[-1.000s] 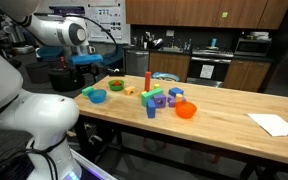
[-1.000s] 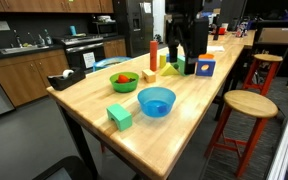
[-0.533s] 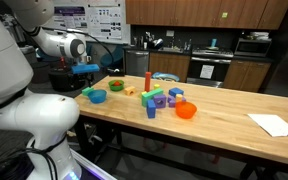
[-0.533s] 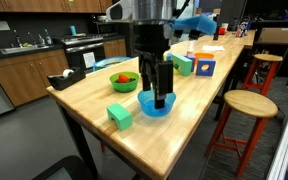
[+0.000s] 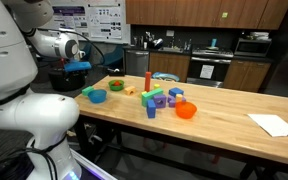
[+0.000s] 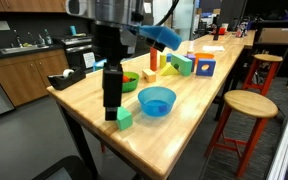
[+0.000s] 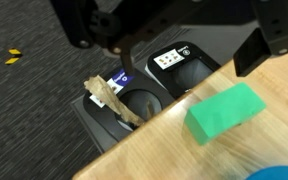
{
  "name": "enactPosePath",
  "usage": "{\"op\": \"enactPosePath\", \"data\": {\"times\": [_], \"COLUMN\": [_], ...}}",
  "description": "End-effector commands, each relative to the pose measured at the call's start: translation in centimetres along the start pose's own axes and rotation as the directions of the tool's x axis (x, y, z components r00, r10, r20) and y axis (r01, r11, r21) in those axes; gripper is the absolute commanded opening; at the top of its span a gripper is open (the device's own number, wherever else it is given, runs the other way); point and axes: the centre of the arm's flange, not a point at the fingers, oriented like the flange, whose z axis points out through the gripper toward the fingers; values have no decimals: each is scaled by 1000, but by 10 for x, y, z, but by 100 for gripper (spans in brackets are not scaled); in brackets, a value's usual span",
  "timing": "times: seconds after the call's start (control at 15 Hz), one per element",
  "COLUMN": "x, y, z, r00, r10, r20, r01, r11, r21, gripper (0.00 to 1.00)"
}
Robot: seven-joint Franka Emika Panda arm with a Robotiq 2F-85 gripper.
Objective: Move the green block to the right
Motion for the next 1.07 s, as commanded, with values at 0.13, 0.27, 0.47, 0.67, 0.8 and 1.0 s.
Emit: {"op": "enactPosePath", "data": {"times": [0.13,0.27,0.47,0.67,0.8,1.0], "x": [40,46,52,39,41,40], "y": [-13,-18,-21,-20,-23,-22], "z": [-3,-3,-5,-7,-8,-7], "r00": [989,977,950,950,948,948], "r10": [136,211,312,313,317,319], "r20": [-64,-35,-9,-3,-1,1], "r01": [-142,-213,-306,-306,-310,-311], "r11": [984,966,927,925,924,924], "r21": [-103,-147,-218,-223,-223,-223], "gripper": [100,100,100,100,100,100]}}
